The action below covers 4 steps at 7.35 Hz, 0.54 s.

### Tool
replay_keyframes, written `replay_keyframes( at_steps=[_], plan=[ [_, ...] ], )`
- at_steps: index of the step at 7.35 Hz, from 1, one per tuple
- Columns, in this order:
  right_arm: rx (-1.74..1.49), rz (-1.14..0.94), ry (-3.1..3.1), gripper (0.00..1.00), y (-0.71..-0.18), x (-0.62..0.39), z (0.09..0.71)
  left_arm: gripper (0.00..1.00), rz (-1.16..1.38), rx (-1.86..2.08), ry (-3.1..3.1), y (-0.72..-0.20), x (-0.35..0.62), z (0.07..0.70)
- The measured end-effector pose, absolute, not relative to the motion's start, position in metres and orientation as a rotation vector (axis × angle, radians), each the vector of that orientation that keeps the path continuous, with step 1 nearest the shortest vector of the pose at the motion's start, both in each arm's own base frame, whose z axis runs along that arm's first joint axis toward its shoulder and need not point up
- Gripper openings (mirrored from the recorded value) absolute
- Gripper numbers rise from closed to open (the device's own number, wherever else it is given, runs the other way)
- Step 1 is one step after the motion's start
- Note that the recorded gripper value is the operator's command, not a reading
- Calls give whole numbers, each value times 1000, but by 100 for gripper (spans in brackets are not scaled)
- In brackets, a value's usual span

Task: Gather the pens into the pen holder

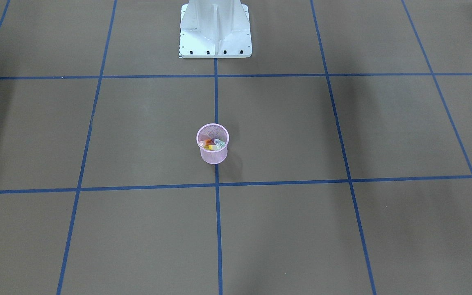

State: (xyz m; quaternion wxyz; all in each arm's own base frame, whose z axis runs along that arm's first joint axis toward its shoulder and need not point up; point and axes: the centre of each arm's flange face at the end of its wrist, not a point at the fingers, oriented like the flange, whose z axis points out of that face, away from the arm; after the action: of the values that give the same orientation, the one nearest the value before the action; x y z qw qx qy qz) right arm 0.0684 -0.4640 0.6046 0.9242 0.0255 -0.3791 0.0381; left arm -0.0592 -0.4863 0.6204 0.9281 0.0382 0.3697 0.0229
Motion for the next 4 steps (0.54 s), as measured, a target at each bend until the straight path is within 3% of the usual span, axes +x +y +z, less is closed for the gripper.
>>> replay_keyframes(
  at_steps=[4],
  plan=[
    [52,80,-793,99,-463,67,603,100,48,79,775,-486,-58,619]
  ],
)
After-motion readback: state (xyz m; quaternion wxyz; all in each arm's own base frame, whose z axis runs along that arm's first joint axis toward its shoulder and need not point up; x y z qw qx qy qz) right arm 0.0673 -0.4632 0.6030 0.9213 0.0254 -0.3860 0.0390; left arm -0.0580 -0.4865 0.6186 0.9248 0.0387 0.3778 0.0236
